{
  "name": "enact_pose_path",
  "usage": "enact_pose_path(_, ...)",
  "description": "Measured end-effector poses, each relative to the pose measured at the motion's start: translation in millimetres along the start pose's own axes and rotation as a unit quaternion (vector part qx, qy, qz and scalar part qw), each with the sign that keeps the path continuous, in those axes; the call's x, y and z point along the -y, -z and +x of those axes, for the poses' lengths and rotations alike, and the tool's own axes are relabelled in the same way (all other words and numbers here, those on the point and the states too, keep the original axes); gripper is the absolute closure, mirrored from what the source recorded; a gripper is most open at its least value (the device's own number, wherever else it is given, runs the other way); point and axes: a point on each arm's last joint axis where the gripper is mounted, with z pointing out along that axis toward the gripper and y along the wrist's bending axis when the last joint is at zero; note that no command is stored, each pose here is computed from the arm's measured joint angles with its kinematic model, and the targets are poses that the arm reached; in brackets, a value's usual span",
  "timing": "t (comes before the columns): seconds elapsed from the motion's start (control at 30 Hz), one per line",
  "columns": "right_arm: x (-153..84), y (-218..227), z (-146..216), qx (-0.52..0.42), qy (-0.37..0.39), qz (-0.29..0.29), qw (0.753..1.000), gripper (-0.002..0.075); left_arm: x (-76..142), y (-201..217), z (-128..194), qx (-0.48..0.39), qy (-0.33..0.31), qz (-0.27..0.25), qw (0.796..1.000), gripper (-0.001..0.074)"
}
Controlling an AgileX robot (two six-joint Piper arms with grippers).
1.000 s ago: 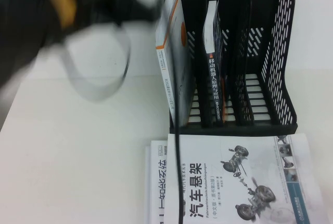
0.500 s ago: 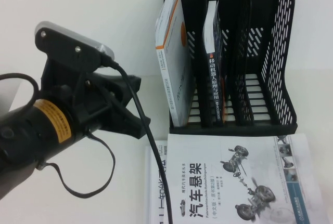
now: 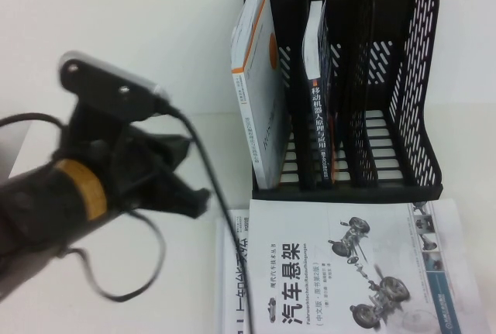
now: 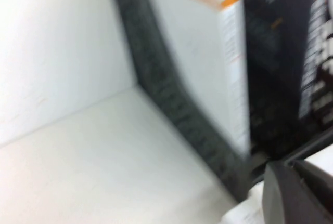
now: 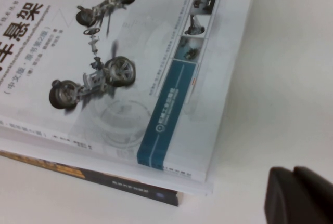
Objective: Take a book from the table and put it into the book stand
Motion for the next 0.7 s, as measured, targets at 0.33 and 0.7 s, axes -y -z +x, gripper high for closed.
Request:
enact_pose_path(0.33, -1, 0, 0, 0.0, -0.003, -0.003, 1.0, 0.0729, -39, 110, 8, 0.095, 0.041, -0.114, 0.988, 0.0737)
enact_pose_path(0.7, -1, 0, 0, 0.0, -0.003, -0.003, 1.0, 0.0729, -41, 174, 109, 0.188, 0.121, -0.214, 0.951, 0.0737)
